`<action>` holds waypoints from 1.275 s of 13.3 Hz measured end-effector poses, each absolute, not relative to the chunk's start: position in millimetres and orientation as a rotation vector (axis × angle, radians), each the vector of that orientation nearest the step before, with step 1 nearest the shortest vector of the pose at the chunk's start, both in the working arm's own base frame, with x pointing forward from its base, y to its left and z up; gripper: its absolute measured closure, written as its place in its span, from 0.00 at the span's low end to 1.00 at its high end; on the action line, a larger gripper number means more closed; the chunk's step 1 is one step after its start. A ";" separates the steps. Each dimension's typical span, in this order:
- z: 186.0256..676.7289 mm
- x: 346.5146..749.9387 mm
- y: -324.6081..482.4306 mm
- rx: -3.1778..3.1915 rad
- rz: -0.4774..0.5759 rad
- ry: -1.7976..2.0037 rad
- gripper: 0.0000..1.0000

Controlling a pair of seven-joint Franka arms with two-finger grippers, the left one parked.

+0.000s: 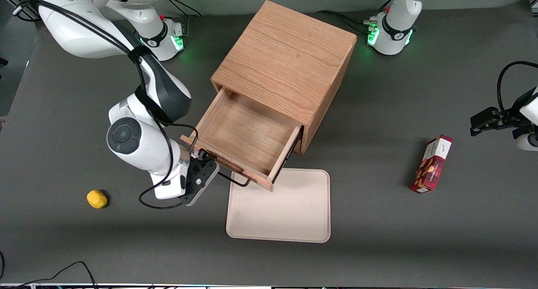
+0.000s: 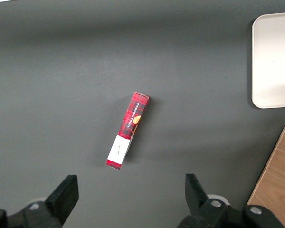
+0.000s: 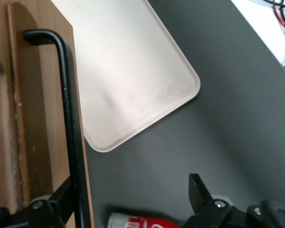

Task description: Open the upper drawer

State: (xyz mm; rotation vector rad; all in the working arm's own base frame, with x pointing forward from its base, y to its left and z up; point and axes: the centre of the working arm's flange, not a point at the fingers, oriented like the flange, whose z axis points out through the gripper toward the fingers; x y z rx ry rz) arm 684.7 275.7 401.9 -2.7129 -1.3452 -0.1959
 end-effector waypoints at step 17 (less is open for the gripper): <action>547.3 704.6 105.4 -2.914 -0.496 -1.037 0.00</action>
